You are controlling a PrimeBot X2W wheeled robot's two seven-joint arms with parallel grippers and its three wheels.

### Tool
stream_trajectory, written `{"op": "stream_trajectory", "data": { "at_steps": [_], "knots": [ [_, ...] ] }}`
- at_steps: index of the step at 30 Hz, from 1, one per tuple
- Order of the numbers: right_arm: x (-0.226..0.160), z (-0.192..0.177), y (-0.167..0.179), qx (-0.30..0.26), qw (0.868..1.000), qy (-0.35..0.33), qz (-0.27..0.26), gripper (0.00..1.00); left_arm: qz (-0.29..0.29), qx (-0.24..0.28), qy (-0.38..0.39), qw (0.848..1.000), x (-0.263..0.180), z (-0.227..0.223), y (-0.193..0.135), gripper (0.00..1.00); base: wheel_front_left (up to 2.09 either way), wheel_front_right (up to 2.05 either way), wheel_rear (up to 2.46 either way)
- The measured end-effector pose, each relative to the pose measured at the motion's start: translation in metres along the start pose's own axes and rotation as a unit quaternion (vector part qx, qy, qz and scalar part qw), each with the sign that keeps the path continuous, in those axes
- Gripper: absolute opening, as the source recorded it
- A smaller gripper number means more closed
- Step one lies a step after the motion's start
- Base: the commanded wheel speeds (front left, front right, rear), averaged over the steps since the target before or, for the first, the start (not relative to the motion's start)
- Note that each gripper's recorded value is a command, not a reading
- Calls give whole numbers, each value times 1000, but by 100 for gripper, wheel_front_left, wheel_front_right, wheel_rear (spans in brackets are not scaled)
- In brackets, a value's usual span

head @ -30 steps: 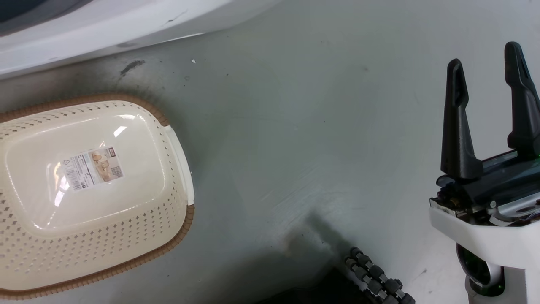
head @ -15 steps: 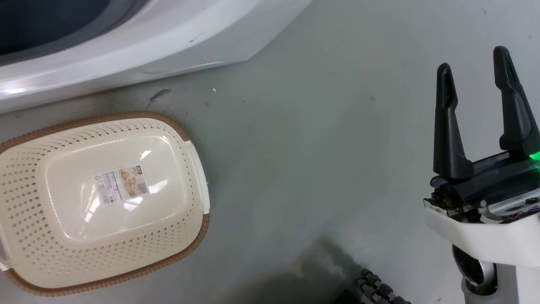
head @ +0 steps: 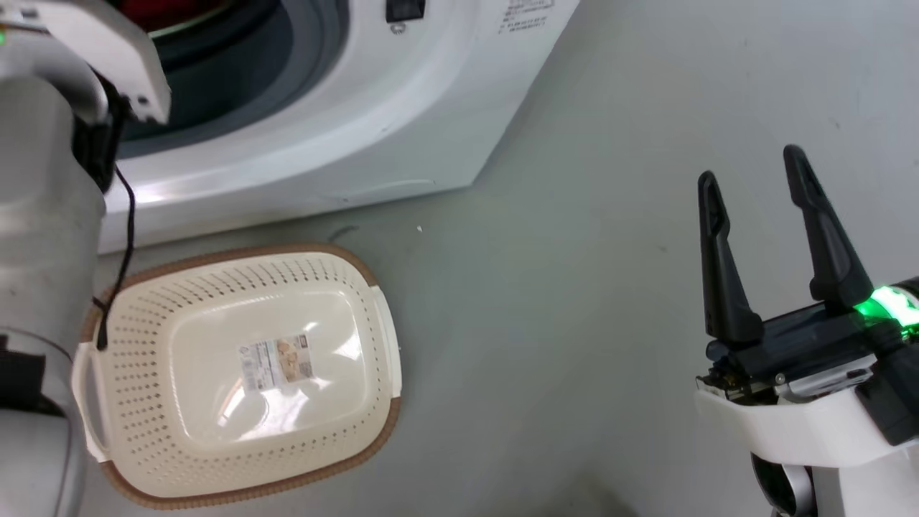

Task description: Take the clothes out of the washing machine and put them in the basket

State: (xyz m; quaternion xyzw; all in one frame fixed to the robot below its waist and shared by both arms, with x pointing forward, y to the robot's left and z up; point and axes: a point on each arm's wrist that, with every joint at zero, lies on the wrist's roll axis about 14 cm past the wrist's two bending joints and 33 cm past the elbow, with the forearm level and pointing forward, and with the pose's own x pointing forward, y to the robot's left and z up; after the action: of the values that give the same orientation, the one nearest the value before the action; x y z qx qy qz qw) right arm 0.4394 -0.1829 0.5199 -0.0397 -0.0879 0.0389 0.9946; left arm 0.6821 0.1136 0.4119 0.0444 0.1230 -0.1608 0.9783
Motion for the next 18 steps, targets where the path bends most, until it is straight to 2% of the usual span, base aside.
{"op": "stream_trajectory", "data": {
  "at_steps": [10, 14, 18],
  "knots": [
    [-28, 35, 10, 0, 1000, -27, 8, 100, 1, 12, -41, 999, -72, 33, -4, 0, 0, 0, 0],
    [-40, 47, 15, -1, 999, -37, 13, 100, -2, 17, -75, 997, -100, 53, -14, 0, 0, 0, 0],
    [-52, 60, 21, 1, 999, -50, 18, 100, -9, 23, -89, 996, -132, 54, -26, 0, 0, 0, 0]
  ]
}}
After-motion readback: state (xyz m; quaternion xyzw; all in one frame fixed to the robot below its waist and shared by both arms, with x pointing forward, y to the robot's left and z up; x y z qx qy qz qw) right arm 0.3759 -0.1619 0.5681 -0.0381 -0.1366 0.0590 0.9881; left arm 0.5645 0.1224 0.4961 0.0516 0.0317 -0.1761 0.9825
